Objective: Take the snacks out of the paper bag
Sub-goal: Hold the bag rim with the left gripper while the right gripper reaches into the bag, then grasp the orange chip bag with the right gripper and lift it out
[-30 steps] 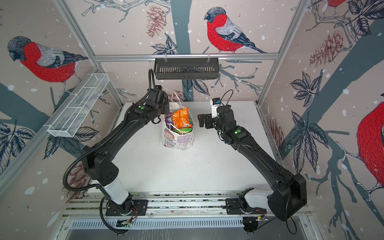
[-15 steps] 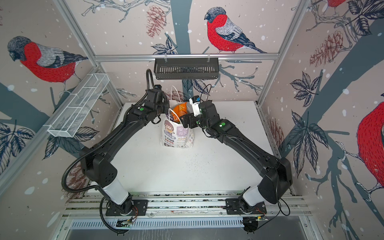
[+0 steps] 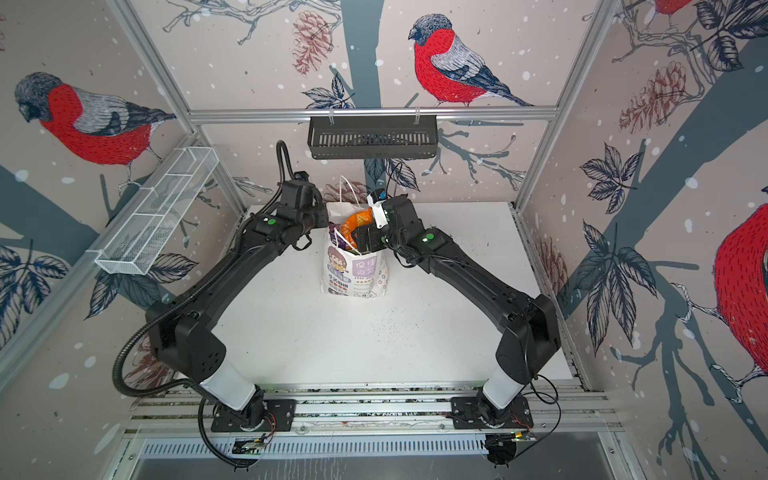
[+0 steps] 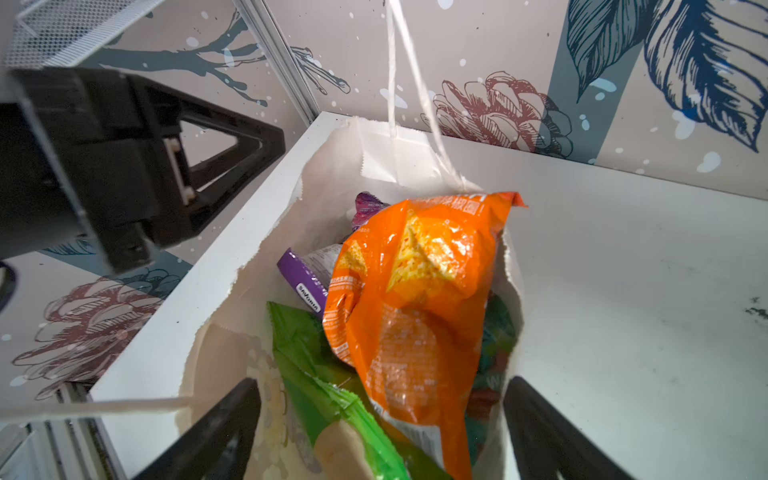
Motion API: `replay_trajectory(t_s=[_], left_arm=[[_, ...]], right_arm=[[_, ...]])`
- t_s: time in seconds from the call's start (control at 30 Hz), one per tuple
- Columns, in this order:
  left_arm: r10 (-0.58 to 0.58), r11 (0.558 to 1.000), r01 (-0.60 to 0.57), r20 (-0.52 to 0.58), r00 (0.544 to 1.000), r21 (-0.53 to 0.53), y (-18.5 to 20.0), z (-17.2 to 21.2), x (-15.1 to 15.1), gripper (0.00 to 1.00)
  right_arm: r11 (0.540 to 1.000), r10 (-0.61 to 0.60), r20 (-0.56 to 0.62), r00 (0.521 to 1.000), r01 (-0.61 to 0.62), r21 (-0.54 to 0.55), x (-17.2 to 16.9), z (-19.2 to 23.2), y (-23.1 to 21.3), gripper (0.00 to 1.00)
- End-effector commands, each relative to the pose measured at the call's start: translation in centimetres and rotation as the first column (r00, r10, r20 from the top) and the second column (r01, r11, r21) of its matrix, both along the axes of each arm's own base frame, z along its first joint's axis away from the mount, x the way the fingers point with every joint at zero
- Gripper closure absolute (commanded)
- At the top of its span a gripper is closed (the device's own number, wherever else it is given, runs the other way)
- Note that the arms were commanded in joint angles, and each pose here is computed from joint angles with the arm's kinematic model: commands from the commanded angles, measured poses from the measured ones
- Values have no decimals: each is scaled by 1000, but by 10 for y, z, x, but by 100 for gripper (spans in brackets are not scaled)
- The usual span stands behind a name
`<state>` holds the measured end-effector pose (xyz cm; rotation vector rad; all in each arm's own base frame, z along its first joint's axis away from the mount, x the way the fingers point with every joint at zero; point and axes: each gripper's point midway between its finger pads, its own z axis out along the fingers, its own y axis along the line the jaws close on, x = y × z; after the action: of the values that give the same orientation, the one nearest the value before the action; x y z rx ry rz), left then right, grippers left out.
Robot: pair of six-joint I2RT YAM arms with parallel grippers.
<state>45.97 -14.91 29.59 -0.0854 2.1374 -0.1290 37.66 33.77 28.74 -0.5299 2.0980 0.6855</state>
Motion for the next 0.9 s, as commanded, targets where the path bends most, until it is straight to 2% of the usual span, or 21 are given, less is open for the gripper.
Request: replay_trajectory(t_s=[0.0, 0.1, 0.17, 0.37, 0.5, 0.63, 0.87], left_arm=[[13, 999, -10, 76, 997, -40, 2, 21, 0, 45], [17, 999, -13, 98, 995, -44, 5, 27, -6, 33], [26, 998, -20, 119, 993, -52, 9, 33, -11, 30], [50, 997, -39, 163, 985, -70, 19, 44, -26, 27], [51, 996, -38, 177, 983, -80, 22, 49, -32, 25], [62, 996, -47, 191, 980, -80, 27, 52, -37, 24], [62, 996, -48, 194, 979, -77, 29, 50, -41, 24]], right_arm=[[998, -3, -11, 1000, 3, -56, 5, -11, 0, 8], [995, -1, -35, 999, -2, -97, 12, -21, 4, 8], [993, -4, -42, 999, -1, -121, 15, -21, 6, 8], [991, -24, 17, 1000, 26, -133, 16, 0, 8, 9], [992, 10, 30, 1000, -6, -125, 11, 11, 20, 10], [991, 45, -17, 999, -47, -124, 9, 3, 35, 12], [983, 3, -60, 998, -14, -184, 16, -22, 39, 16]])
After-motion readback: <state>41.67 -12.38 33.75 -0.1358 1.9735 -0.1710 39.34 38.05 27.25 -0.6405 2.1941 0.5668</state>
